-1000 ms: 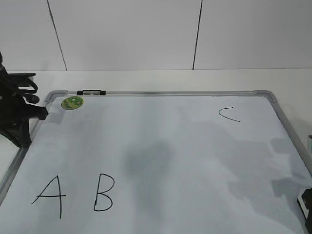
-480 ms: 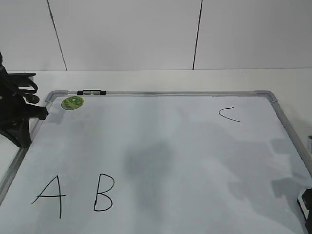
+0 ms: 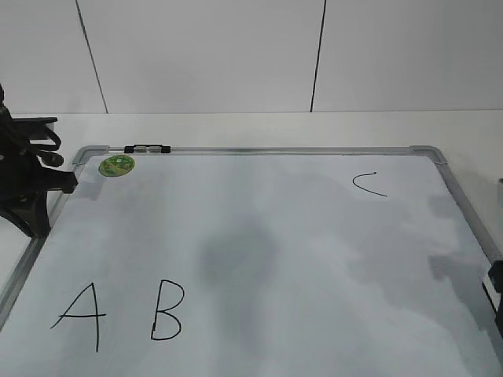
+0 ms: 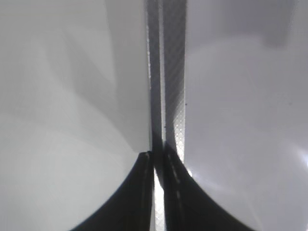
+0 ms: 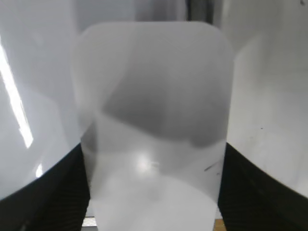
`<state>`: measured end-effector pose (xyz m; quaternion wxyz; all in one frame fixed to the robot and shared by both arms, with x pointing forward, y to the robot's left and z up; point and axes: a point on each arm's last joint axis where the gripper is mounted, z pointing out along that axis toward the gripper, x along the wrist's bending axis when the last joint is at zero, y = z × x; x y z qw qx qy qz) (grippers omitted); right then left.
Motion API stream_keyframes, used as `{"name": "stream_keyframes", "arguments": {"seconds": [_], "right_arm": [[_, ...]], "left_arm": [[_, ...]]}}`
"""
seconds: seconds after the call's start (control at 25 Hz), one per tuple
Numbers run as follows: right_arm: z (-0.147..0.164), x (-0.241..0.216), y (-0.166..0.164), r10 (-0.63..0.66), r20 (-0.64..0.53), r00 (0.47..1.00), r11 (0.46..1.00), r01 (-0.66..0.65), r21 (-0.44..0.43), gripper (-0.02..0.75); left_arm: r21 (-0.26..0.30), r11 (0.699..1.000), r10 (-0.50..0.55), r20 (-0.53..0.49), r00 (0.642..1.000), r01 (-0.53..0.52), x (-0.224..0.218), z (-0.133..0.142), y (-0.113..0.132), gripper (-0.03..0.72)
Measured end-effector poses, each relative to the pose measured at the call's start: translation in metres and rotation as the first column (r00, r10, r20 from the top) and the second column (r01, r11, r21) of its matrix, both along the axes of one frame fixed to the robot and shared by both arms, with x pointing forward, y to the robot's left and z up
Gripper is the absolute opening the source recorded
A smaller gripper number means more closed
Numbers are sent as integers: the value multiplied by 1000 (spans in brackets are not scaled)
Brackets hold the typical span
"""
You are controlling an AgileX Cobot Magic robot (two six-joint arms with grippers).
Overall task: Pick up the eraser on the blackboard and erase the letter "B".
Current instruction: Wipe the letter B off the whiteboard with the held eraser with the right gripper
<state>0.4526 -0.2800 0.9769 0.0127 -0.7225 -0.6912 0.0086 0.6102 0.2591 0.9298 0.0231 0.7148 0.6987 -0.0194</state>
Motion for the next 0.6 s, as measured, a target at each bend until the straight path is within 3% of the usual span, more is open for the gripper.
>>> {"name": "stream_keyframes", "arguments": {"seconds": [0.32,0.6], "right_arm": [[30,17,6,17,45,999,1000,-17,4,555],[45,28,61,134,88,987,991,-136,19,555]], "left_arm": [[0,1000,0,0,1000,0,0,0,0,25],[-1,1000,1,0,1000,-1,0,0,0,25]]}}
